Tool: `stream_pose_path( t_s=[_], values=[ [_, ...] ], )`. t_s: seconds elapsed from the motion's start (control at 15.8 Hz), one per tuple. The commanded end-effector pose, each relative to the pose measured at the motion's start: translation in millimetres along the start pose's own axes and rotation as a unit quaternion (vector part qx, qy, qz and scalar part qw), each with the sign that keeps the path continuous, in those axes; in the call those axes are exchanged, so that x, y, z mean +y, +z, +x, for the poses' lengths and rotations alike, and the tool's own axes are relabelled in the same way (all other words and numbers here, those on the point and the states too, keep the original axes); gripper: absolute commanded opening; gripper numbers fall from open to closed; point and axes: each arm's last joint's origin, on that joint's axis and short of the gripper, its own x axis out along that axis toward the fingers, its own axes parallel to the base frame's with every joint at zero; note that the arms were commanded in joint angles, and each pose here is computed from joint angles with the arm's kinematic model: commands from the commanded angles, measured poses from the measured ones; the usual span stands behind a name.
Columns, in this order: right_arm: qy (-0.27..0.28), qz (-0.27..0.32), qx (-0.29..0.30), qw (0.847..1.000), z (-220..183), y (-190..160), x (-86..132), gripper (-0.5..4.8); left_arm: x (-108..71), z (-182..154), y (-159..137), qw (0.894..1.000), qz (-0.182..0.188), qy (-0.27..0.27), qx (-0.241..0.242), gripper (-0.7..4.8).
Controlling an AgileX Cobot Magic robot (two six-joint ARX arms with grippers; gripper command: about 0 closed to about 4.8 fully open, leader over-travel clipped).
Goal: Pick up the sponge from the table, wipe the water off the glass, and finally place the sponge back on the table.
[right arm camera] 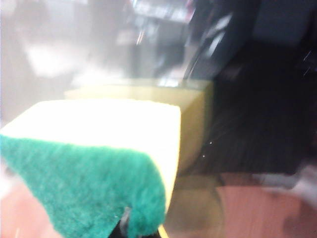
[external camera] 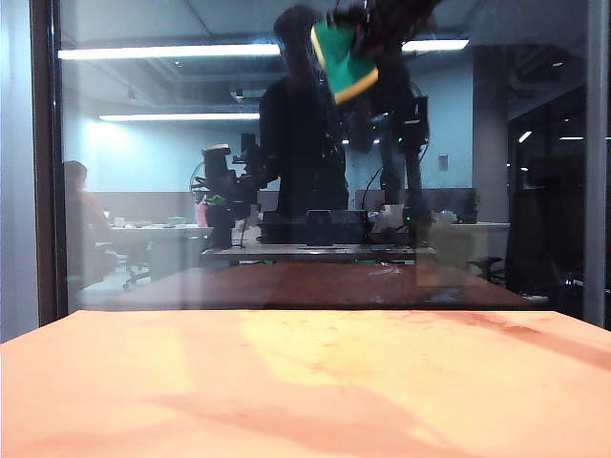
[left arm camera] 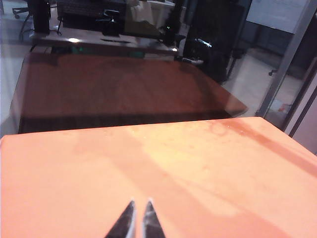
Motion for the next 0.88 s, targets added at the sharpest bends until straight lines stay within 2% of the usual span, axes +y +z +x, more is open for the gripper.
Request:
stream_pose_path(
  t_s=[0.06,0.25,0.44,0.57,0.69,0.88],
  values=[
    [0.016,0.011,0.098,0.995,15.3,-38.0,5.3,-0.09,-0.5,-0.4,2.6,1.0,0.006,-0.001,-0.007,0.25],
    [0.022,0.015,0.148,0.989,29.3,-68.1,8.2,-0.09,-0.5,-0.4,2.6,1.0,0.006,-0.001,-0.007,0.25],
    [0.017,-0.008,0.16,0.987,34.9,-78.6,8.2,-0.09,-0.5,-0.4,2.6,1.0,0.006,-0.001,-0.007,0.25],
    [0.002,-0.014,0.138,0.99,29.4,-64.7,6.2,-0.09,-0.5,-0.4,2.6,1.0,0.006,-0.001,-0.007,0.25],
    [-0.032,-0.024,0.089,0.995,14.3,-33.8,0.5,-0.09,-0.5,-0.4,2.6,1.0,0.006,-0.001,-0.007,0.25],
    [-0.048,-0.028,0.021,0.998,-5.4,2.0,-7.6,-0.09,-0.5,-0.4,2.6,1.0,0.006,-0.001,-0.007,0.25]
  ],
)
